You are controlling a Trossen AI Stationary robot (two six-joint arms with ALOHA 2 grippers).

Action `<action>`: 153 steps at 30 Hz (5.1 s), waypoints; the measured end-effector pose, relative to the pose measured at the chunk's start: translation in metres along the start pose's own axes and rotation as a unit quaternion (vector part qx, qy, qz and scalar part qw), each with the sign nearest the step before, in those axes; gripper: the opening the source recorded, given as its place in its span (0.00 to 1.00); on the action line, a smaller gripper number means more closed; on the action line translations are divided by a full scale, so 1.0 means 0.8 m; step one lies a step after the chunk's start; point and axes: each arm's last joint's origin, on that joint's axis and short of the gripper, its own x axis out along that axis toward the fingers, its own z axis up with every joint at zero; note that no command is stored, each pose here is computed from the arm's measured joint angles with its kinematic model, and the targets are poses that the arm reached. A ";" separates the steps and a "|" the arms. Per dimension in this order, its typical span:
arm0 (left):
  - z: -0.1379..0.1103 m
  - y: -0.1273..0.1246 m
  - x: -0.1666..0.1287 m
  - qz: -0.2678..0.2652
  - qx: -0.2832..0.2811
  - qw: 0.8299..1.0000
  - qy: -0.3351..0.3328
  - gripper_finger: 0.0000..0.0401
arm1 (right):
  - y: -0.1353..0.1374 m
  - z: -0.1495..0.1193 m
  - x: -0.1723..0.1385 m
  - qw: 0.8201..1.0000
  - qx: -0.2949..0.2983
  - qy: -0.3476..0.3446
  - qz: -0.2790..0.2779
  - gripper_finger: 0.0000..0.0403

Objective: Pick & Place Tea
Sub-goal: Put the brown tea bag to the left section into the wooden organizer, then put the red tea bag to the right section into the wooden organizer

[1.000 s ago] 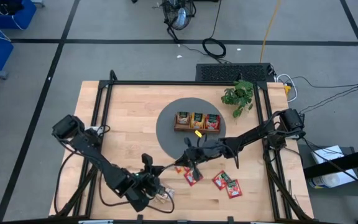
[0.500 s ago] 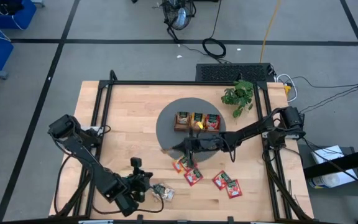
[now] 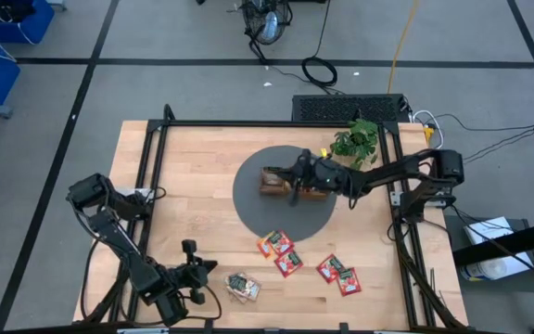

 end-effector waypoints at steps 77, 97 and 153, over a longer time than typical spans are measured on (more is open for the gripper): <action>0.046 -0.004 0.034 -0.068 -0.025 0.996 -0.047 0.05 | 0.133 0.000 -0.101 0.978 -0.011 0.095 0.187 0.39; 0.147 -0.006 0.215 -0.278 0.017 0.959 0.059 0.05 | 0.227 -0.096 -0.135 0.980 0.030 0.150 0.129 0.29; 0.141 0.015 0.271 -0.201 0.009 0.976 0.078 0.05 | 0.190 -0.109 -0.117 0.902 0.200 0.355 0.144 0.28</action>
